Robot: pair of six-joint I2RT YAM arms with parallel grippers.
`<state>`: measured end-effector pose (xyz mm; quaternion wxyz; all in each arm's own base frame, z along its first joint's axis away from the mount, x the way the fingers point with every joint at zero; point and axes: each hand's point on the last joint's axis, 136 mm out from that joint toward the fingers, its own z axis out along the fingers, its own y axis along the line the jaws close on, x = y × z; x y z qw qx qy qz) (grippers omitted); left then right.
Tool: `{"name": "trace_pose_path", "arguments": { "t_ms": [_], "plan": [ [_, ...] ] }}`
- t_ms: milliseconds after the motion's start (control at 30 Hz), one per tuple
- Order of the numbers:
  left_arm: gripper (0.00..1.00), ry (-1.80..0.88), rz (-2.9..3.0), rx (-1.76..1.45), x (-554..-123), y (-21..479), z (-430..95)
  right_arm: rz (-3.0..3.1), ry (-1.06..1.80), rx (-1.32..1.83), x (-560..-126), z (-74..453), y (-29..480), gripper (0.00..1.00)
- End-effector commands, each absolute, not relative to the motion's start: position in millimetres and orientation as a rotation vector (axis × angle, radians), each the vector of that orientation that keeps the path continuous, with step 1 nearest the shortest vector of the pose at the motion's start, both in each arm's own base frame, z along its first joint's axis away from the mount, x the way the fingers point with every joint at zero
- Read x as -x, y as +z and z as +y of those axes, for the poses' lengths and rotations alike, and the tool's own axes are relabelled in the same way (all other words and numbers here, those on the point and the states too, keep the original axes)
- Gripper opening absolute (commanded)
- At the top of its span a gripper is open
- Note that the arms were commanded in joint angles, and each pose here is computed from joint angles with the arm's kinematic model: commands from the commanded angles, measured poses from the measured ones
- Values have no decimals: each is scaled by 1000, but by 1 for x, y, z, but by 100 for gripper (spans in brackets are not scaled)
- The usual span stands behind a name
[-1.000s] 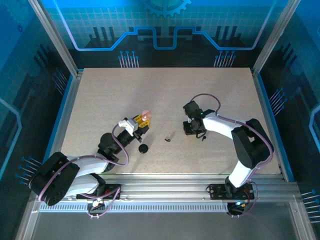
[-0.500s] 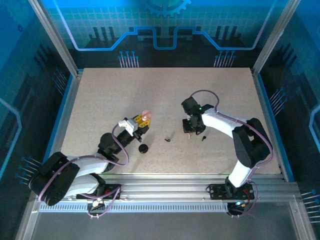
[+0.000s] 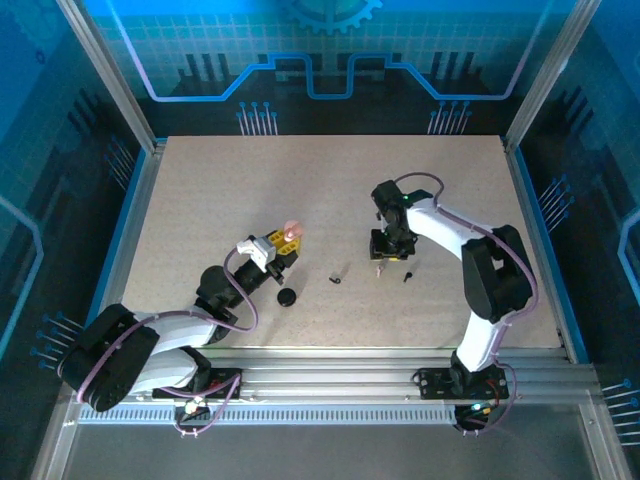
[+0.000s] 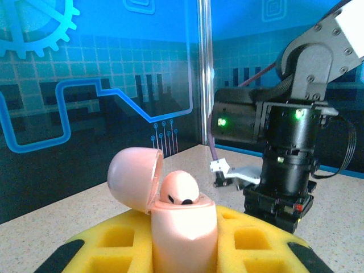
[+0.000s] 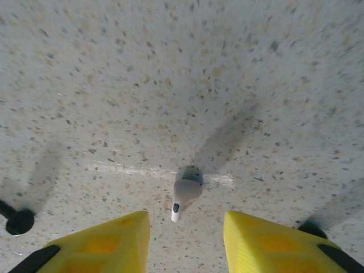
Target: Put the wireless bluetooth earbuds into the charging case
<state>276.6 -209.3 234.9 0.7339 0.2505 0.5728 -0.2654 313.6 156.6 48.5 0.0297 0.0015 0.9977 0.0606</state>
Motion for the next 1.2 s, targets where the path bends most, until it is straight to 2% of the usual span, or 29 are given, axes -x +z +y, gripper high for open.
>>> {"name": "trace_pose_path", "arguments": {
  "t_ms": [0, 733, 933, 1167],
  "plan": [
    [13, -567, 1218, -553, -273, 244, -208, 3138, 246, -33, -311, 164, 43, 39],
    [13, -568, 1229, -557, -275, 242, -210, 3213, 151, -36, -310, 152, 14, 34],
    [13, -570, 1227, -557, -276, 242, -210, 3218, 160, -38, -309, 153, 9, 29],
    [13, -573, 1225, -561, -276, 243, -212, 3233, 145, -38, -307, 152, 5, 31]
  ]
}}
